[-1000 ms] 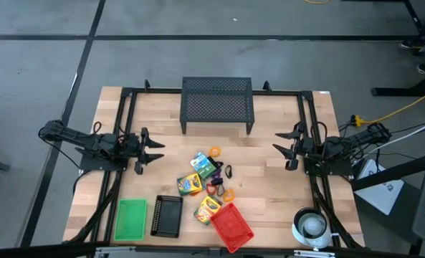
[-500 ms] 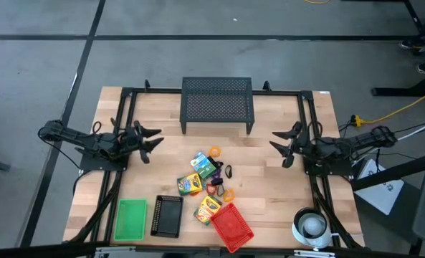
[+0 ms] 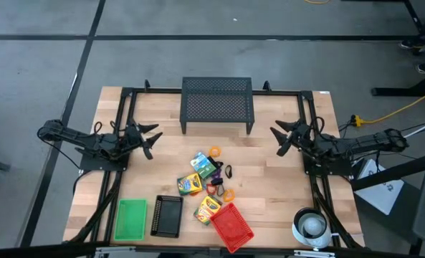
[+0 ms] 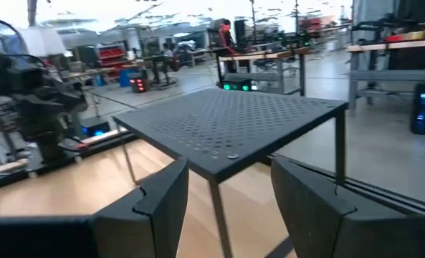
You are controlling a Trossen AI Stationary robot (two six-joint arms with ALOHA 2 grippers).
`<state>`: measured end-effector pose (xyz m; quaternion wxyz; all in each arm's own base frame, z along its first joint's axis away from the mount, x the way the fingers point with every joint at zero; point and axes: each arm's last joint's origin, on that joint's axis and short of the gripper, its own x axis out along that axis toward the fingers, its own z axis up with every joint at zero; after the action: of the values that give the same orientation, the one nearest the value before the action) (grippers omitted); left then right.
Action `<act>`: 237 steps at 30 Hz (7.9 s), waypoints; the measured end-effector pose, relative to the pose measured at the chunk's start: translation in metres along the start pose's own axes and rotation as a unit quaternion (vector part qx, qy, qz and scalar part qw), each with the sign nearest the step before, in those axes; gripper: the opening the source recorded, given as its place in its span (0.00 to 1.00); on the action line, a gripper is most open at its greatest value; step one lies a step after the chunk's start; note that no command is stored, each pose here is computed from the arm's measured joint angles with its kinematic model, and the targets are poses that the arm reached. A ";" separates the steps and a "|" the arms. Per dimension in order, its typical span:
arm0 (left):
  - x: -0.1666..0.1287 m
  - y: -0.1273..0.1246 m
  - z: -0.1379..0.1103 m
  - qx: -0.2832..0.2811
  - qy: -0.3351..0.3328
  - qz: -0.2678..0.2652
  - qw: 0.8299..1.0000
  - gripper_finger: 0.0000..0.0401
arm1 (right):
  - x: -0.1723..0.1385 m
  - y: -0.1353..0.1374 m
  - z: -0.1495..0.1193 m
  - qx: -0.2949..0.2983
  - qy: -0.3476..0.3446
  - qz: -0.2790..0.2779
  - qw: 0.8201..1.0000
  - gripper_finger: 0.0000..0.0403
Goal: Pick & Place Office Desk Supplies
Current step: Put the black rubber band into the red bin
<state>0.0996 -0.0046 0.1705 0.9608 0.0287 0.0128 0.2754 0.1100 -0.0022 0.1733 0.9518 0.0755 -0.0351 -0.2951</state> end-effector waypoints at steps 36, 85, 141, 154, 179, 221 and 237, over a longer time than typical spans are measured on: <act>0.091 -0.015 0.047 0.069 0.037 -0.182 0.980 0.44 | 0.112 0.045 0.033 -0.101 0.034 0.166 0.980 0.50; 0.185 -0.138 0.028 0.187 0.139 -0.412 0.881 0.31 | 0.111 0.088 -0.051 -0.065 0.312 0.104 0.942 0.50; 0.178 -0.127 0.009 0.245 0.339 -0.274 0.866 0.08 | 0.118 0.119 -0.029 -0.050 0.334 0.179 0.924 0.50; 0.133 -0.106 0.023 0.178 0.174 -0.276 0.928 0.20 | 0.122 0.128 -0.018 0.028 0.359 0.102 0.927 0.50; 0.086 -0.081 0.013 0.123 0.138 -0.313 0.932 0.28 | 0.139 0.176 -0.048 0.052 0.534 -0.052 0.842 0.50; 0.085 -0.082 0.013 0.111 0.144 -0.323 0.929 0.28 | 0.121 0.194 0.007 0.052 0.462 0.068 0.883 0.01; 0.086 -0.083 0.015 0.105 0.129 -0.335 0.928 0.28 | 0.070 0.256 0.005 0.042 0.456 0.326 0.827 0.00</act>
<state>0.2167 -0.0303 0.1800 0.9787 0.0874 0.1745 -0.0638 0.3097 0.1661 0.2216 0.8964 0.2256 0.3678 0.1016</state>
